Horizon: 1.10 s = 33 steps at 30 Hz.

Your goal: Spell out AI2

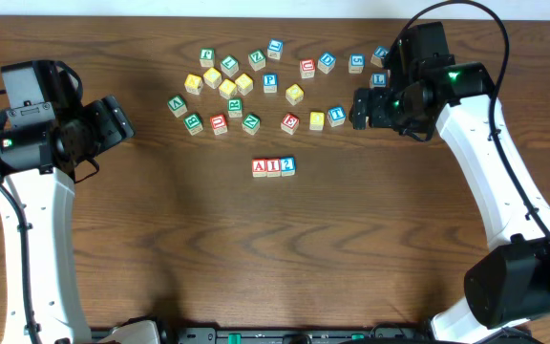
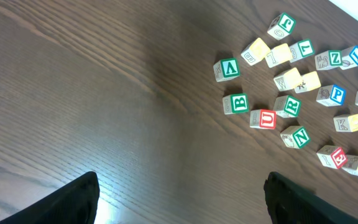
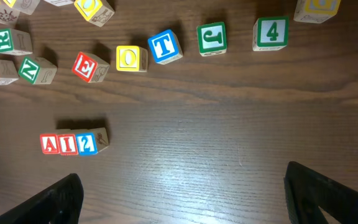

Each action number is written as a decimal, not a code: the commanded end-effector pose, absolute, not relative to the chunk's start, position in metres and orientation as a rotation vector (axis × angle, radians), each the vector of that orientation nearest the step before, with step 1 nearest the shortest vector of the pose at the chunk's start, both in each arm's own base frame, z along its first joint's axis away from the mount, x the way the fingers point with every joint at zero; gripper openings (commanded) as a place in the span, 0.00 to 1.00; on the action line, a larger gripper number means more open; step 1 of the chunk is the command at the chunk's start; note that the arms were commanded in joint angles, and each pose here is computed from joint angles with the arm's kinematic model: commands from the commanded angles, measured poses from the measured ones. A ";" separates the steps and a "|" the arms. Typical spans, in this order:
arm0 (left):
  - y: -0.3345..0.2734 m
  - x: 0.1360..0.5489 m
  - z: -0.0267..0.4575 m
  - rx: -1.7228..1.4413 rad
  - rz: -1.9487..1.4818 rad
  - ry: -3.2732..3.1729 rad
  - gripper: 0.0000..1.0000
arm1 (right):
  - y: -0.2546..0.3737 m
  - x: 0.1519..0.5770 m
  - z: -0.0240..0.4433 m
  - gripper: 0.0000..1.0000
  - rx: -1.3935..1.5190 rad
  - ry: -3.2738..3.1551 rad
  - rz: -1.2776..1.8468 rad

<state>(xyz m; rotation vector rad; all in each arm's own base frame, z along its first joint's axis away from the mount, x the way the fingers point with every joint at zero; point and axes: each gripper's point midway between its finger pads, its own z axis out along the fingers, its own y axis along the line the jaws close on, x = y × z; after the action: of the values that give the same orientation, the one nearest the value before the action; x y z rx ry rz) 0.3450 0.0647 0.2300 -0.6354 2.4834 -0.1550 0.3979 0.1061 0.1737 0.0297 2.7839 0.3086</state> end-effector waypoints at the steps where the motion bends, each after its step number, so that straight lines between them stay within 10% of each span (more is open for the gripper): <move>1: 0.067 0.345 0.240 -0.625 -0.147 2.458 0.97 | 0.102 0.398 0.187 0.99 0.003 2.749 0.291; 33: 0.068 0.345 0.240 -0.627 -0.142 2.458 0.99 | 0.098 0.400 0.187 0.99 0.010 2.743 0.261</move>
<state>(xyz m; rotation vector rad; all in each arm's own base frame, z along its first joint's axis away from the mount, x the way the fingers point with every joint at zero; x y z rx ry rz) 0.3450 0.0648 0.2300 -0.6374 2.4829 -0.1551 0.3986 0.1022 0.1731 0.0249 2.7823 0.2745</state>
